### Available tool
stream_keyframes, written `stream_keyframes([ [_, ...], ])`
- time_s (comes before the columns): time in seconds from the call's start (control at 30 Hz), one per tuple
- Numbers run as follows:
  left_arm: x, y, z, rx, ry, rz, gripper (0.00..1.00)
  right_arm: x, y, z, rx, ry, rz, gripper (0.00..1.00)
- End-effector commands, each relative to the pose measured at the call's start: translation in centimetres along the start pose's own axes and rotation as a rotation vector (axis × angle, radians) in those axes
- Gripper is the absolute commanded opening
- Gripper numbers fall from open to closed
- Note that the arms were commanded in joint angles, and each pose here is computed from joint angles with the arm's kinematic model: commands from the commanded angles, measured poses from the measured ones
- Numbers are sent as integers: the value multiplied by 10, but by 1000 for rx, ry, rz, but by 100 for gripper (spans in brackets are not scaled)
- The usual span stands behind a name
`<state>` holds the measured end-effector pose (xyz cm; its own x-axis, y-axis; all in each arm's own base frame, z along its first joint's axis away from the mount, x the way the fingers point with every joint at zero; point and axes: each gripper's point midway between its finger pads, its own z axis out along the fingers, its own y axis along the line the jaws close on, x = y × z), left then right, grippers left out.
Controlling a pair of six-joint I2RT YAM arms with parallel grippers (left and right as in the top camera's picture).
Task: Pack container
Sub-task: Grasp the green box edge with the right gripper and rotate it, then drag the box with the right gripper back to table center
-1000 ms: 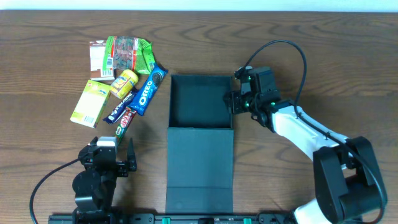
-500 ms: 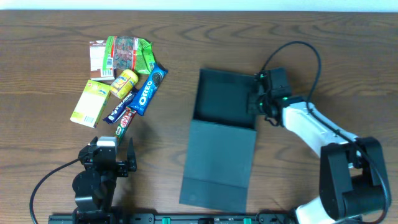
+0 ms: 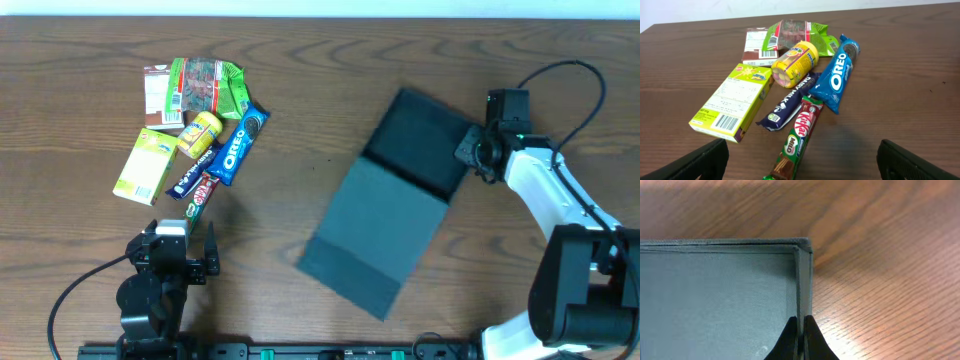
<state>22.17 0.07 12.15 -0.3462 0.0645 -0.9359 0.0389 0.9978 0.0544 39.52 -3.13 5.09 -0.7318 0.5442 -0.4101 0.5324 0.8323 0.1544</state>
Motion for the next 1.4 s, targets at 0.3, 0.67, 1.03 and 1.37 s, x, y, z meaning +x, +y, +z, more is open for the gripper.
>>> stream_keyframes([
  [0.3,9,0,3,-1,19,-14,96,26,8,-11,-19,151,529,1],
  [0.67,9,0,3,-1,19,-14,96,39,7,-13,24,210,821,1],
  [1.03,9,0,3,-1,19,-14,96,34,2,-14,34,172,758,62],
  [1.37,9,0,3,-1,19,-14,96,-35,-1,-95,-95,-174,447,82],
])
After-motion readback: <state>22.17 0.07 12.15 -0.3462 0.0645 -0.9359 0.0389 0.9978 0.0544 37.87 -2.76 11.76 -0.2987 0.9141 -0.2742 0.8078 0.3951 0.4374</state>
